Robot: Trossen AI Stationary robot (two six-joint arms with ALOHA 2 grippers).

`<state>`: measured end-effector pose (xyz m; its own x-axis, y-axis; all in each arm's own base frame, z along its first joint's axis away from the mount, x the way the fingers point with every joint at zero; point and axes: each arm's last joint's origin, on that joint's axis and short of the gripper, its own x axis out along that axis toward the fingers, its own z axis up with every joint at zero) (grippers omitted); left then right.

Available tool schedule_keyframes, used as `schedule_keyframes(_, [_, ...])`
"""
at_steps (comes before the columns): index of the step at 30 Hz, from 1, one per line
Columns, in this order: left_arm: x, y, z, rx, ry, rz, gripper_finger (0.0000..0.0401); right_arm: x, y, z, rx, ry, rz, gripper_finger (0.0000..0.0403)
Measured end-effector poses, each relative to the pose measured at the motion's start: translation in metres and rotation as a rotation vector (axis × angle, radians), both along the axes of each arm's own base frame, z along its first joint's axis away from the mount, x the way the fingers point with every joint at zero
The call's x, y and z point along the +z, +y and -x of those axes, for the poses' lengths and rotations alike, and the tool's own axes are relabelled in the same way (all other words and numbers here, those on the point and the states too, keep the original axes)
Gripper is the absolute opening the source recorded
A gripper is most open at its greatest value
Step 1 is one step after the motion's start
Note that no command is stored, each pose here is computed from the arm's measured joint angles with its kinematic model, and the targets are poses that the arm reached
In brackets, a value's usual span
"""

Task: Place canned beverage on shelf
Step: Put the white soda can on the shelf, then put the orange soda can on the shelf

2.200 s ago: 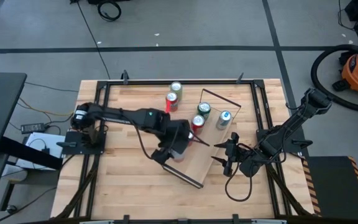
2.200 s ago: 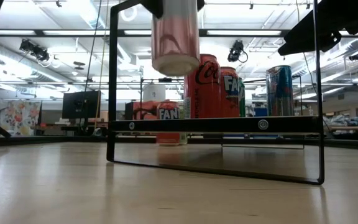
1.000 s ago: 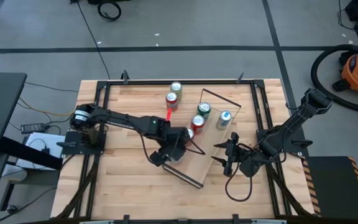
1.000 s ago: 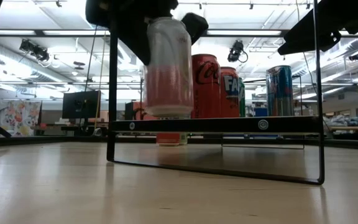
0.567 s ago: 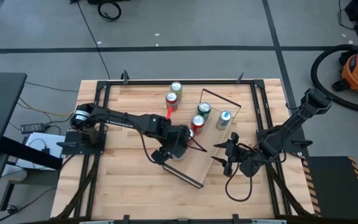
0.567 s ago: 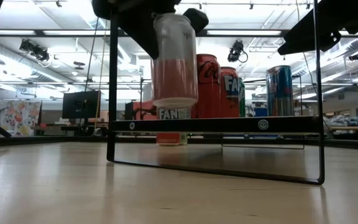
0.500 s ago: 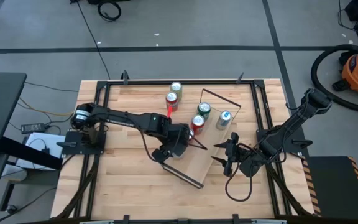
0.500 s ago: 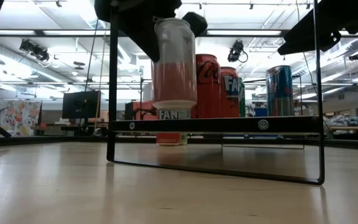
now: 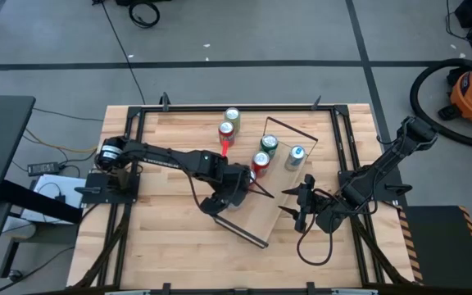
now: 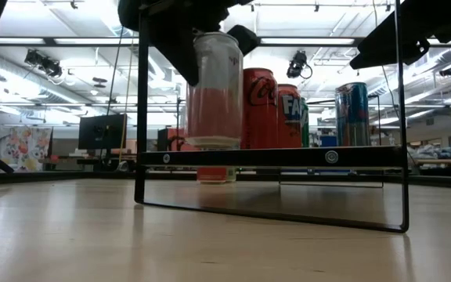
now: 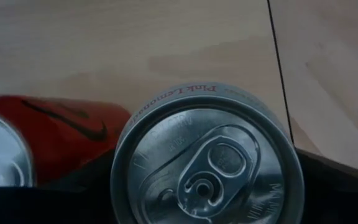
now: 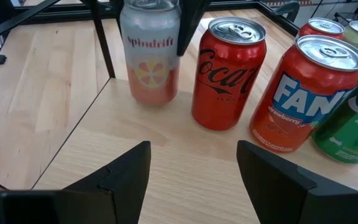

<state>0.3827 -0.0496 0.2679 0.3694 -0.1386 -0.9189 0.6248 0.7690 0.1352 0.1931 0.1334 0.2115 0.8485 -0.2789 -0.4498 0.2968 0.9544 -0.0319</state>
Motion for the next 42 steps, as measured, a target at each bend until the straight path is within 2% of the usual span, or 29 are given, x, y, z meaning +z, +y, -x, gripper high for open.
schedule_keyframes(8, [-0.004, 0.0, -0.002, 0.007, 0.012, 0.0, 0.0316, 0.0, 0.0, 0.0, 0.001, -0.004, -0.001, 0.025])
schedule_keyframes(12, [-0.003, 0.0, -0.002, 0.053, 0.015, 0.019, 0.0321, 0.0, 0.0, 0.0, 0.004, -0.004, 0.001, 0.025])
schedule_keyframes(21, [-0.001, -0.003, -0.003, 0.087, -0.003, 0.04, 0.0382, 0.0, 0.0, 0.0, 0.004, -0.004, 0.001, 0.025])
schedule_keyframes(28, [0.001, -0.008, 0.0, 0.081, 0.0, 0.016, 0.0393, 0.0, 0.0, 0.0, 0.004, -0.005, 0.001, 0.025])
schedule_keyframes(33, [0.017, -0.011, 0.002, 0.099, -0.011, -0.061, 0.0393, 0.001, 0.0, 0.0, 0.004, -0.005, 0.001, 0.025])
schedule_keyframes(38, [0.045, -0.012, 0.006, 0.123, -0.031, -0.132, 0.0393, 0.001, 0.0, -0.001, 0.004, -0.006, 0.0, 0.025])
schedule_keyframes(42, [0.061, 0.001, 0.009, 0.185, -0.019, -0.175, 0.0393, 0.001, 0.001, -0.001, 0.004, -0.009, -0.002, 0.025])
